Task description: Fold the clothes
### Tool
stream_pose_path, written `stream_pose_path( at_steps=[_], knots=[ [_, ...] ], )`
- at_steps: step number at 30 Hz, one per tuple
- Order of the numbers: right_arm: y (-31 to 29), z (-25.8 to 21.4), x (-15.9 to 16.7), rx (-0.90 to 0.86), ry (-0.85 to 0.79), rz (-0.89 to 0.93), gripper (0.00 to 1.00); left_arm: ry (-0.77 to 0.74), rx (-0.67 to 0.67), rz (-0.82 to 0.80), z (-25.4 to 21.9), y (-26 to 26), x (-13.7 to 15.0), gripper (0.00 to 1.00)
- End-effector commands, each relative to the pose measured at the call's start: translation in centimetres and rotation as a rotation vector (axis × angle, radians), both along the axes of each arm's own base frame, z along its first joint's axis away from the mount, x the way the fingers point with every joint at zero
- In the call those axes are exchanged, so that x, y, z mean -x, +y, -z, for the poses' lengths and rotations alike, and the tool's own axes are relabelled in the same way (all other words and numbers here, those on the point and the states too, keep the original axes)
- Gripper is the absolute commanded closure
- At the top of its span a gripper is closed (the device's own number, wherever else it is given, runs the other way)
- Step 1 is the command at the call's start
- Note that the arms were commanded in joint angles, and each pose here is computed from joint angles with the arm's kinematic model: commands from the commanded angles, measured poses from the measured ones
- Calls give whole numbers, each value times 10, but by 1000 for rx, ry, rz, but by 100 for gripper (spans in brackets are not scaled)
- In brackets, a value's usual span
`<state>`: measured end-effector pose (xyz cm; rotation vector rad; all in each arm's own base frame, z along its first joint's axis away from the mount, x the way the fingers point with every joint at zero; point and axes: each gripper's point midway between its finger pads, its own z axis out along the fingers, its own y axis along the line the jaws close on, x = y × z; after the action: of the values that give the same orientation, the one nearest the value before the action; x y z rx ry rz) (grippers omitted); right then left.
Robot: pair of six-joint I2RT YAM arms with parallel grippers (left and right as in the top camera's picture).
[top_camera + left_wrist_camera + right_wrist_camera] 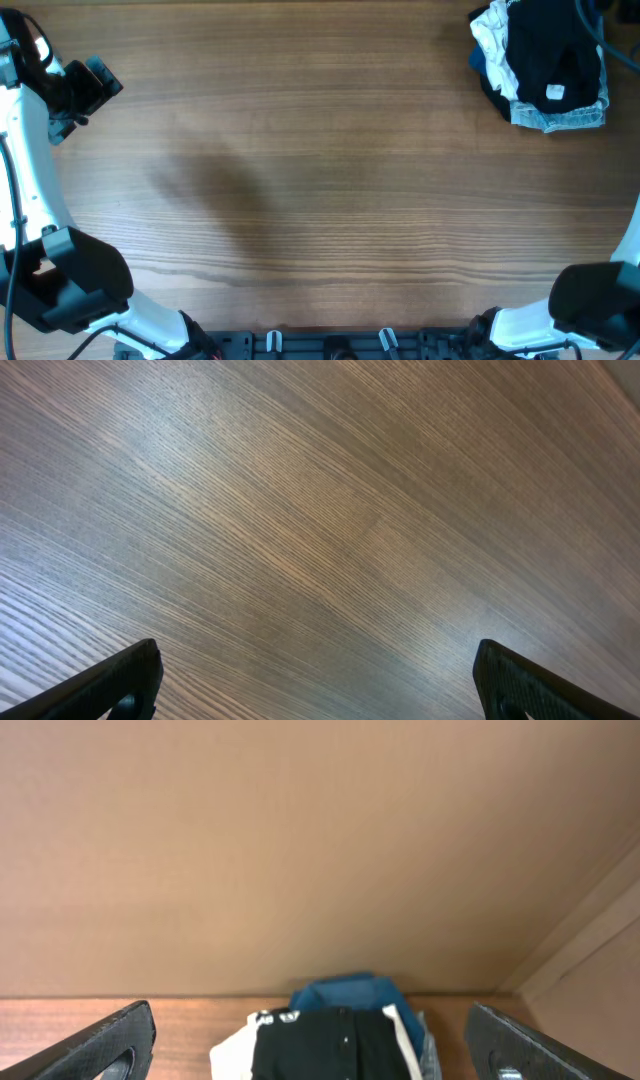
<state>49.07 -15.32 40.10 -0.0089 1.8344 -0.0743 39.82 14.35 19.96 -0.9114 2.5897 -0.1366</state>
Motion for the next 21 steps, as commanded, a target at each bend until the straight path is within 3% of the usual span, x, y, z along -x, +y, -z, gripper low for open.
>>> stream_pose_path(
  at_steps=[1, 7, 21],
  knots=[
    [0, 36, -7, -42, 88, -2, 0, 17, 2, -7, 6, 2, 0, 0],
    [3, 60, 1, -83, 185, -2, 0, 17, 2, -6, 6, 2, 0, 0],
    [4, 62, 2, -87, 192, -2, 0, 17, 2, -7, 6, 2, 0, 0]
  ],
)
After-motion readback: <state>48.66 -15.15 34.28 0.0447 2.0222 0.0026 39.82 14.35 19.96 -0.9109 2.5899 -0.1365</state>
